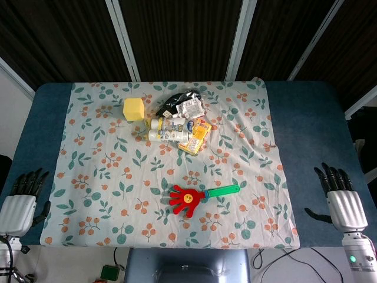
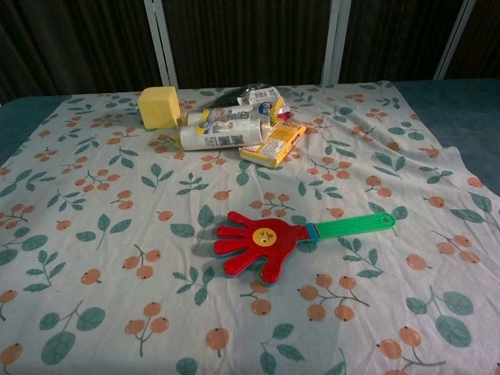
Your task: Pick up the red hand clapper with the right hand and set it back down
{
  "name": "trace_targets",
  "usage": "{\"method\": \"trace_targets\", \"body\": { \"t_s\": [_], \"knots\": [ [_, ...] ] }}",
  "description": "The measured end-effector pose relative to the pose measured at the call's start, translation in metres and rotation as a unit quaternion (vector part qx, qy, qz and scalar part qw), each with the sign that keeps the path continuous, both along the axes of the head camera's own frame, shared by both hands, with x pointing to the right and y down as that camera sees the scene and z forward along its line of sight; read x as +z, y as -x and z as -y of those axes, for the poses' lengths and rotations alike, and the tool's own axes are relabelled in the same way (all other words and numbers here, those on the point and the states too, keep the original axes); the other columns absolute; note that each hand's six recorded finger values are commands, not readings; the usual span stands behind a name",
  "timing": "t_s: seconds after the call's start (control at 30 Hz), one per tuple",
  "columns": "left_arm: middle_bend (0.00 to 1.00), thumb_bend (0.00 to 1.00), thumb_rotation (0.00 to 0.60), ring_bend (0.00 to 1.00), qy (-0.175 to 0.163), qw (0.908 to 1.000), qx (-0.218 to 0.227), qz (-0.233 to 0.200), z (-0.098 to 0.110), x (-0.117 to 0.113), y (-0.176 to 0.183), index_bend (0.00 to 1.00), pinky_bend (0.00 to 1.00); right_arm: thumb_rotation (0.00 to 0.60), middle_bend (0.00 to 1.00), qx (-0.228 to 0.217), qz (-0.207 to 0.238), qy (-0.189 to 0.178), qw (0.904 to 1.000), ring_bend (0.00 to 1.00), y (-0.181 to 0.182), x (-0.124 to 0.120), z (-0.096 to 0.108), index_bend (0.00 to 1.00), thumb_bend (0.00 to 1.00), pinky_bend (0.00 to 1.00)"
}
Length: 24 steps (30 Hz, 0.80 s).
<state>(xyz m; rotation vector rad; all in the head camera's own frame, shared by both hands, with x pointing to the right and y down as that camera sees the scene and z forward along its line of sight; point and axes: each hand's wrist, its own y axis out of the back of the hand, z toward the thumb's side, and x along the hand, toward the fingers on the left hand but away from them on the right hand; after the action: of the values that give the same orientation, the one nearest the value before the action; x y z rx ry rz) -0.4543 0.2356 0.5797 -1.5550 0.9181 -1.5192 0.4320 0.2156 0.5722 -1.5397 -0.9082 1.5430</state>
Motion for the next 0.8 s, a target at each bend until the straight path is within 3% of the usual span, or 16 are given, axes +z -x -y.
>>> {"method": "trace_targets", "body": {
  "t_s": [0.3,0.47,0.63,0.8],
  "knots": [
    [0.00,0.47,0.600,0.00,0.015,0.9998,0.007,-0.007,-0.001,0.006,-0.003,0.00,0.07,0.500,0.00,-0.002,0.003,0.001,1.0000,0.00,0.005,0.004,-0.003,0.00,0.17,0.00],
    [0.00,0.47,0.600,0.00,0.021,0.9996,0.005,-0.017,0.001,0.006,-0.002,0.00,0.07,0.535,0.00,0.007,0.026,0.010,0.9996,0.00,0.016,0.018,0.000,0.01,0.20,0.00],
    [0.00,0.47,0.600,0.00,0.023,0.9993,0.002,-0.028,0.004,0.006,0.000,0.00,0.07,0.593,0.00,-0.006,0.046,0.042,0.9981,0.00,0.045,0.046,0.014,0.22,0.25,0.00],
    [0.00,0.47,0.600,0.00,0.031,0.9988,0.001,-0.039,0.006,0.007,0.002,0.00,0.07,0.600,0.00,-0.032,0.051,0.081,0.9949,0.00,0.094,0.086,0.033,0.36,0.29,0.00]
  ]
}}
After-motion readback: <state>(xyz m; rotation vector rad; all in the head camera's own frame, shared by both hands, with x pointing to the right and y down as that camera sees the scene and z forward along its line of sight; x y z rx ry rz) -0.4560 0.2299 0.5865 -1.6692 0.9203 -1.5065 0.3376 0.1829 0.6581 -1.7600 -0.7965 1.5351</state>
